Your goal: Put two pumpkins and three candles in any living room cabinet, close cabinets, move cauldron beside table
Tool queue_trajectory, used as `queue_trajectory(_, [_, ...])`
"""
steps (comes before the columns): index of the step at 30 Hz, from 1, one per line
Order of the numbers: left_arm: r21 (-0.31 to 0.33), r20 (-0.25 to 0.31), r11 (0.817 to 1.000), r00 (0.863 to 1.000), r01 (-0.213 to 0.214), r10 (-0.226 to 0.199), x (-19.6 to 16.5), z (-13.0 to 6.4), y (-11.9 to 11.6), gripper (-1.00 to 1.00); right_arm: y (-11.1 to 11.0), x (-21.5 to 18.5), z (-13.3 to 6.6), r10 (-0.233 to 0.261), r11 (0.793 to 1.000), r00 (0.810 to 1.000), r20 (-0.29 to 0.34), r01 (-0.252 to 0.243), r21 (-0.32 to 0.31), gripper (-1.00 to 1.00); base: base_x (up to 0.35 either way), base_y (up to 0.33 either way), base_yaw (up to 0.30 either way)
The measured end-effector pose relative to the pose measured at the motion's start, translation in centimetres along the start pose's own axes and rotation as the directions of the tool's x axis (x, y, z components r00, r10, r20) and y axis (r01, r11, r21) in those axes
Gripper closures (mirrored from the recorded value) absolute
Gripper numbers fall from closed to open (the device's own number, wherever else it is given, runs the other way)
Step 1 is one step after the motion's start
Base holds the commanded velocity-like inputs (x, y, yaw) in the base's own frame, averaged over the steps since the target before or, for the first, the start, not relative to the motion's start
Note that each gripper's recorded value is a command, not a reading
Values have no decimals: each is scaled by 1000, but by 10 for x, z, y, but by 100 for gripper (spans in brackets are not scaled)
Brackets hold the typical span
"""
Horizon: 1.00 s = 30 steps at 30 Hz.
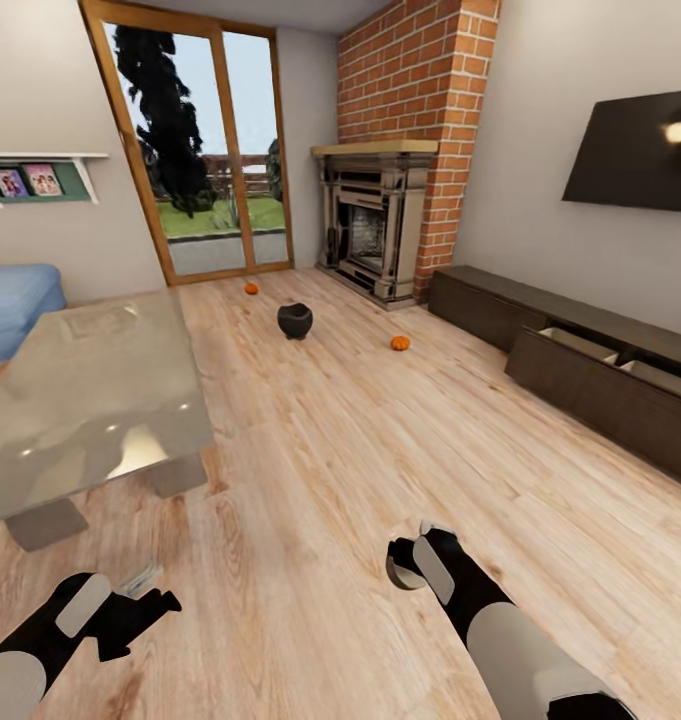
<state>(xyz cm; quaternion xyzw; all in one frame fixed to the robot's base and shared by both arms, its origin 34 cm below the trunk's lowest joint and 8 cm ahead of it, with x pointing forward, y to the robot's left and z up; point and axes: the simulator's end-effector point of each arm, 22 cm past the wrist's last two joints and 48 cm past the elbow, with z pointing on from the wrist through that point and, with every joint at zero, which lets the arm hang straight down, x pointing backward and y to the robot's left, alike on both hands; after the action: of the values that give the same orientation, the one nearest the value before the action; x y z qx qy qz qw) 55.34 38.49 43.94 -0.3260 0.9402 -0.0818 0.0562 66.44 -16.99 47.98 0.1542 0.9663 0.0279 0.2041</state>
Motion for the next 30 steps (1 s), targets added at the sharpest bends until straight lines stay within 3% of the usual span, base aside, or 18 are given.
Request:
queue_trajectory(14, [0,-1,1000,1000,0,0,-5,-27,-8,-100,4,-13,-23,0,1000,1000,-2,0,0,100,0,0,-3])
queue_trajectory(18, [0,-1,1000,1000,0,0,-5,-27,-8,-100,5,-15,-24,3,1000,1000,3,-3,0,100,0,0,-16])
queue_trajectory(23, [-1,0,1000,1000,0,0,-5,-27,-8,-100,7,-15,-25,8,1000,1000,1,-8,-4,100,0,0,-196])
queue_trajectory(26, [-1,-1,1000,1000,0,0,-5,-27,-8,-100,3,-14,-24,51,999,999,-15,-51,-10,100,0,0,-276])
queue_trajectory(30, [-1,-1,1000,1000,-1,1,-5,-27,-8,-100,3,-10,-24,49,999,998,-37,-50,-11,100,0,0,-280])
